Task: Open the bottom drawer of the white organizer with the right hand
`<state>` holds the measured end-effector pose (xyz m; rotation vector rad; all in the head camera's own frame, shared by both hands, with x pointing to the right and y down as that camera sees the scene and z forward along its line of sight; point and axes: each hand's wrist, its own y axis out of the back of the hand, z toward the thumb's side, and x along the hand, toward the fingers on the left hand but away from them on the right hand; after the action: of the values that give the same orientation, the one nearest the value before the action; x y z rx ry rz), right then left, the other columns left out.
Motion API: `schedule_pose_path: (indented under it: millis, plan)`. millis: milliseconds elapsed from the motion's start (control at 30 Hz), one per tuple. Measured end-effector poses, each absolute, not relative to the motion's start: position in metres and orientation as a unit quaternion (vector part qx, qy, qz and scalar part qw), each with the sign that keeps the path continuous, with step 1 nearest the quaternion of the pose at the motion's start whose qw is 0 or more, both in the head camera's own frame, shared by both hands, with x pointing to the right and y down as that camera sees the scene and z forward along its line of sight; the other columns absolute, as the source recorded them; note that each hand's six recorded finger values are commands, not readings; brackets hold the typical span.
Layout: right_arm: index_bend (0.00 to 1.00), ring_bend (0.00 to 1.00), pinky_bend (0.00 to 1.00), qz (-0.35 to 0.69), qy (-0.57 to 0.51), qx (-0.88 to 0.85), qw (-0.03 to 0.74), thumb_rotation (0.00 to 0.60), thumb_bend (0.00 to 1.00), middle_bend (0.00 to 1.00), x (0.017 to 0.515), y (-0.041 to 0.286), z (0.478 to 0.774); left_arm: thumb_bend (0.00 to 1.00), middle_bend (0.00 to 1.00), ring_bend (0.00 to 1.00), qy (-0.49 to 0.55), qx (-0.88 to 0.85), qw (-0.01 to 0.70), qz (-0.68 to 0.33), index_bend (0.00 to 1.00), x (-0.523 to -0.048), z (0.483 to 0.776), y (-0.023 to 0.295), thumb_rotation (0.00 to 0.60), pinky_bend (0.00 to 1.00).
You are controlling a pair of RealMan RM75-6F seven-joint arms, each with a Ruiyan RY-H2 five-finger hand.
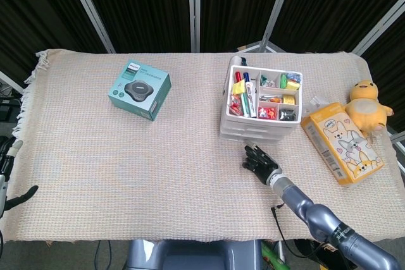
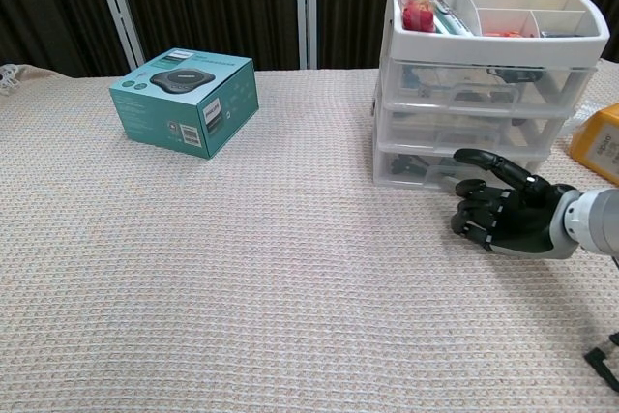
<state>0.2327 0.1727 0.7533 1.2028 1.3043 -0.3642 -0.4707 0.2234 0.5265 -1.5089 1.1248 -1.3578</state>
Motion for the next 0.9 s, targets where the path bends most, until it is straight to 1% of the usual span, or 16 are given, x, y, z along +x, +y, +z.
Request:
schedule_pose_path:
  millis: [100,233,367,633,900]
  plan:
    - [0.23,0.86,0.7,-0.15,0.57,0.52,0.618,0.6,0.2,0.81,0.232,0.17,0.753,0.16,0.0,0.0,0.444,-0.596,0.399,-0.537,0.0,-0.471,0.527,0.223,0.6,0.0]
    - [0.27,0.86,0.7,-0.13,0.573,0.515,0.624,0.6,0.2,0.81,0.231,0.165,0.751,0.16,0.0,0.0,0.442,-0.597,0.399,-0.538,0.0,-0.47,0.528,0.223,0.6,0.0]
    - [0.28,0.86,0.7,-0.121,0.569,0.515,0.629,0.6,0.2,0.81,0.228,0.164,0.751,0.16,0.0,0.0,0.441,-0.597,0.399,-0.539,0.0,-0.47,0.529,0.223,0.6,0.0]
    - [0.31,0.86,0.7,-0.117,0.56,0.502,0.649,0.6,0.2,0.81,0.226,0.17,0.756,0.16,0.0,0.0,0.441,-0.596,0.399,-0.54,0.0,-0.471,0.529,0.223,0.6,0.0]
    - [0.33,0.86,0.7,-0.116,0.56,0.5,0.65,0.6,0.2,0.81,0.233,0.177,0.755,0.16,0.0,0.0,0.437,-0.598,0.4,-0.54,0.0,-0.468,0.53,0.224,0.6,0.0]
